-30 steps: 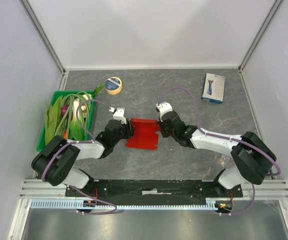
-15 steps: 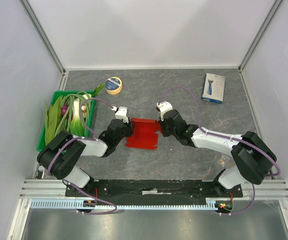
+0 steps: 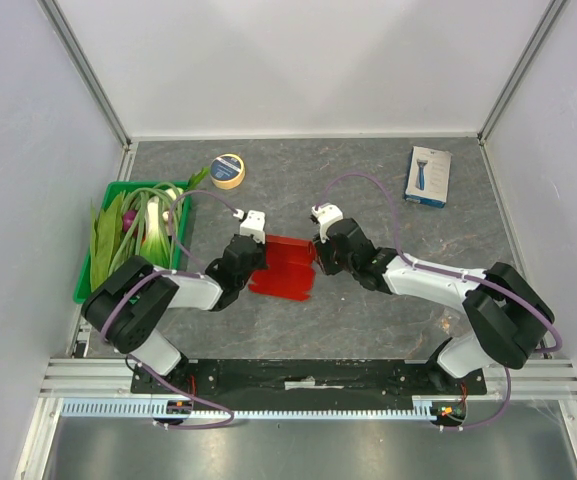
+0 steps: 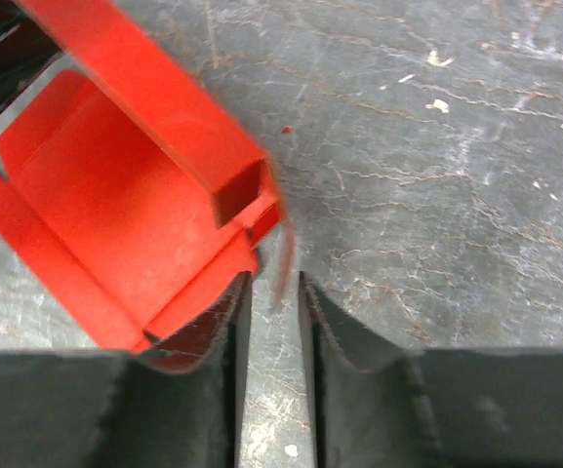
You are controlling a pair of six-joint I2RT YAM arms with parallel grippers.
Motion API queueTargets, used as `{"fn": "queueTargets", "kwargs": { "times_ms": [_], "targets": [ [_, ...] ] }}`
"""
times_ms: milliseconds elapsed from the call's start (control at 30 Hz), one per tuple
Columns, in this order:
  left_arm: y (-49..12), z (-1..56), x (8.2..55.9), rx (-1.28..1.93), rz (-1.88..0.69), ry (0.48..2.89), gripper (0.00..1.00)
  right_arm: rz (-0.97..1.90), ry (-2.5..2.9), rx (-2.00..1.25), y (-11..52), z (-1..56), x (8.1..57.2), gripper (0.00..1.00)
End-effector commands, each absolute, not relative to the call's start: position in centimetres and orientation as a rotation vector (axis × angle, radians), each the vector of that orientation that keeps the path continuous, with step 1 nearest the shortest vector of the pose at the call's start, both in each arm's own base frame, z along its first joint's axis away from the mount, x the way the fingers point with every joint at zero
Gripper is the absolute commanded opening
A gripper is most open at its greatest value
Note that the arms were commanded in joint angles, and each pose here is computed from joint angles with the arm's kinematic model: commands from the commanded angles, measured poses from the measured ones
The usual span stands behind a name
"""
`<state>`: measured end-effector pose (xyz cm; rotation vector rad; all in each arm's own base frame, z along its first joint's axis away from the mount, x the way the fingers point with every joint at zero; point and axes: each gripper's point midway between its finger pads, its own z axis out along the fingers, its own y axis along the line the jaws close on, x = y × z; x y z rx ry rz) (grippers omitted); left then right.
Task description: Fold the paper box
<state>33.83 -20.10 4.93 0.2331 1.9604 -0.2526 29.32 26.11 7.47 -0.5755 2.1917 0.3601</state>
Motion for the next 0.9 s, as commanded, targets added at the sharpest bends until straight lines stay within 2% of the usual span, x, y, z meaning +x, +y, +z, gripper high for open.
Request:
{"fn": "queueTargets", "kwargs": {
  "times_ms": [0,33,133,267,367,500,867],
  "targets": [
    [-20.4,6.9,35.5,0.266,-0.14,1.878,0.09,0.546,2.162,-0.586,27.1,9.7,29.2,0.4],
    [-20.5,6.9,35.5,0.278,-0.127,1.877,0.09,0.592,2.128,-0.581,26.9,10.9,29.3,0.48],
    [-20.4,7.0,35.5,0.276,-0.11,1.875,0.06,0.642,2.076,-0.574,25.2,12.8,29.2,0.57],
    [-20.3,6.9,35.3,0.282,-0.085,1.87,0.02,0.577,2.054,-0.442,20.9,13.8,31.1,0.63],
    [-20.3,7.0,35.3,0.285,-0.082,1.862,0.02,0.496,2.128,-0.39,19.1,11.6,32.4,0.6],
    [-20.3,7.0,35.1,0.286,-0.082,1.853,0.02,0.49,2.158,-0.408,20.1,9.0,34.1,0.45],
    [-20.4,7.1,35.0,0.298,-0.08,1.844,0.02,0.501,2.051,-0.761,25.8,5.9,34.4,0.4]
  ]
}}
